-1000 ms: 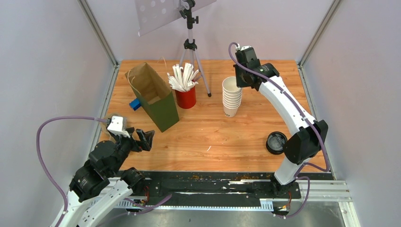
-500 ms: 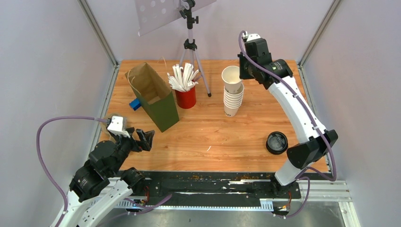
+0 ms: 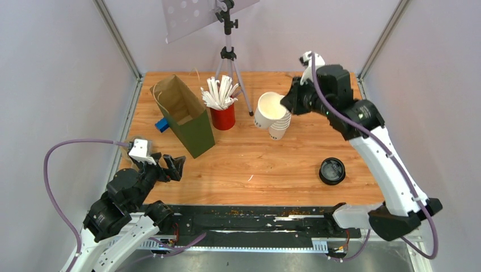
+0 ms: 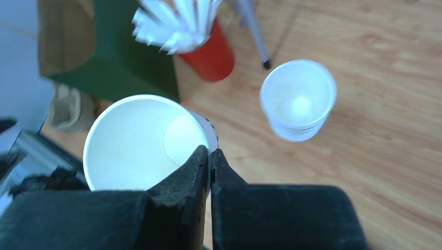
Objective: Pack the takeout coffee
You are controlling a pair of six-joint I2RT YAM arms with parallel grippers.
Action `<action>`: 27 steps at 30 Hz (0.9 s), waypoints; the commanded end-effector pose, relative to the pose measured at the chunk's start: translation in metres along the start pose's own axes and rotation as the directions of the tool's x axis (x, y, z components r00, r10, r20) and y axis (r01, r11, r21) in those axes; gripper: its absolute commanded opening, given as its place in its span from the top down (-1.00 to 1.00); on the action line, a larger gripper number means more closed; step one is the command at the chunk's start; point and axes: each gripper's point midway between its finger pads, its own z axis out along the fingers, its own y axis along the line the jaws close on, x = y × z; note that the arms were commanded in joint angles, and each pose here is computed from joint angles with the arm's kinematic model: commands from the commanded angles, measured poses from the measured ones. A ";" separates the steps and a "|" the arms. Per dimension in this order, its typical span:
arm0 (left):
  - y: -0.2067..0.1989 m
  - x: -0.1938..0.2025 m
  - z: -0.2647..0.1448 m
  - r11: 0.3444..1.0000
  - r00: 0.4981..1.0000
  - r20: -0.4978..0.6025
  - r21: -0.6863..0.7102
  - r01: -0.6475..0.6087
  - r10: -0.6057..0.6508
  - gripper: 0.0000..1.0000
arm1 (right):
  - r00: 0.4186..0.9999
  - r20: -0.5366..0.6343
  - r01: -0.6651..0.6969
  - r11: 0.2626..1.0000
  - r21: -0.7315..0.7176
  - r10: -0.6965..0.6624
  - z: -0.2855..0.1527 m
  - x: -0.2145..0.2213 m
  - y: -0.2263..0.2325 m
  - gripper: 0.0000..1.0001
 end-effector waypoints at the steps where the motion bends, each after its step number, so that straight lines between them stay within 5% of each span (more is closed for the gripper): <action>1: -0.003 -0.006 0.001 1.000 0.999 0.029 0.013 0.021 -0.022 -0.99 | 1.000 -0.025 0.005 0.984 -0.180 -0.010 -0.003 0.039 0.049 1.00; 12: -0.002 -0.006 0.001 1.000 0.999 0.030 0.008 0.023 -0.023 -1.00 | 0.980 -0.158 0.089 0.980 -0.177 -0.117 0.046 0.190 0.071 0.97; 20: -0.003 -0.005 0.002 1.000 1.000 0.022 0.005 0.019 -0.019 -1.00 | 0.944 -0.239 0.203 0.972 -0.118 -0.226 0.066 0.240 0.078 0.90; 27: -0.002 -0.005 0.002 1.000 1.000 0.023 0.003 0.017 -0.017 -1.00 | 0.939 -0.270 0.204 0.977 -0.062 -0.213 0.062 0.245 0.069 0.61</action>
